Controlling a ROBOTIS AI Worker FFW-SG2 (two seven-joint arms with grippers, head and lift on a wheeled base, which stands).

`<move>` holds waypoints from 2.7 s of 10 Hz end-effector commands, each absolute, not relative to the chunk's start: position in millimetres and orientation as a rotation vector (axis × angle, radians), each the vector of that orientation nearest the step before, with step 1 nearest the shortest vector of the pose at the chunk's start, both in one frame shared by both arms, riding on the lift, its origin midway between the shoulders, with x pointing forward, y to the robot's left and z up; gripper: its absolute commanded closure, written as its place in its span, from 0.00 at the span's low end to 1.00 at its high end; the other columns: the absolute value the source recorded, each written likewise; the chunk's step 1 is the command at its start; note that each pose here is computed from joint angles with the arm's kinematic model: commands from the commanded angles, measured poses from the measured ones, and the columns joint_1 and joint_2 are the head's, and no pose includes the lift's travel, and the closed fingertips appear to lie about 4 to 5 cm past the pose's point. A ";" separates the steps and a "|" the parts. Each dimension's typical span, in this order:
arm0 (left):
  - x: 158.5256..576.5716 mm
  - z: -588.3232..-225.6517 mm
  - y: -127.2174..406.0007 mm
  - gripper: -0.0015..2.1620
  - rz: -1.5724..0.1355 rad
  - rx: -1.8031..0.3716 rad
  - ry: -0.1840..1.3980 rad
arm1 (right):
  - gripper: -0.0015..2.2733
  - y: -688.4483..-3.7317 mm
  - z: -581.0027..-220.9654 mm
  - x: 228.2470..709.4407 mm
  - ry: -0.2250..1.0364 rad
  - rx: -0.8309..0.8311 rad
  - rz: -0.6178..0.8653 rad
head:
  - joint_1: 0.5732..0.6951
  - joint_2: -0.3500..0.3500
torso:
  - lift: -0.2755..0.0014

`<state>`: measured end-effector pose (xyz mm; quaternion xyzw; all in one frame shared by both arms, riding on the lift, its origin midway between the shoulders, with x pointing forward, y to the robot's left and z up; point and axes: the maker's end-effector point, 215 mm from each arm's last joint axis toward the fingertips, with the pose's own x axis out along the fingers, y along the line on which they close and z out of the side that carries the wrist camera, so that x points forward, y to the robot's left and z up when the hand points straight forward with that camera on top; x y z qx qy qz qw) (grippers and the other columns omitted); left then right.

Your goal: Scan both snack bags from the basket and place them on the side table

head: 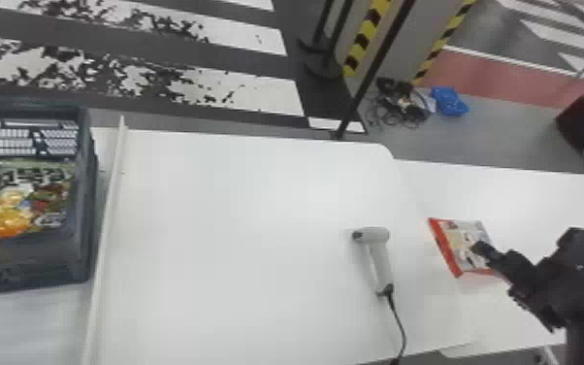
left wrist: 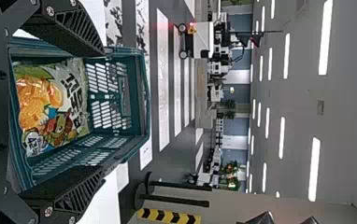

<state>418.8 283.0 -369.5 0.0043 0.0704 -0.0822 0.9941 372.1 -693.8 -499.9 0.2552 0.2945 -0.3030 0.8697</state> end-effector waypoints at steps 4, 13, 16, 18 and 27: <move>419.0 -361.1 281.8 0.07 -0.166 0.006 0.126 | 0.02 -601.7 -415.8 393.3 0.424 0.362 -0.456 | 1.00 0.00 | 0.72; 415.6 -360.2 286.3 0.07 -0.151 -0.005 0.120 | 0.01 -280.9 -365.3 421.3 0.182 0.081 -0.032 | 1.00 0.38 | 0.72; 414.6 -361.2 285.0 0.07 -0.150 -0.013 0.120 | 0.01 -216.2 -362.7 410.8 0.074 0.058 0.002 | 1.00 0.55 | 0.72; 413.6 -363.1 283.5 0.07 -0.151 -0.020 0.124 | 0.01 -194.9 -364.5 401.4 0.029 0.052 0.015 | 1.00 0.63 | 0.72; 461.0 -306.1 318.8 0.06 -0.252 0.072 0.233 | 0.01 -193.0 -376.7 389.8 0.051 0.054 0.021 | 1.00 0.71 | 0.72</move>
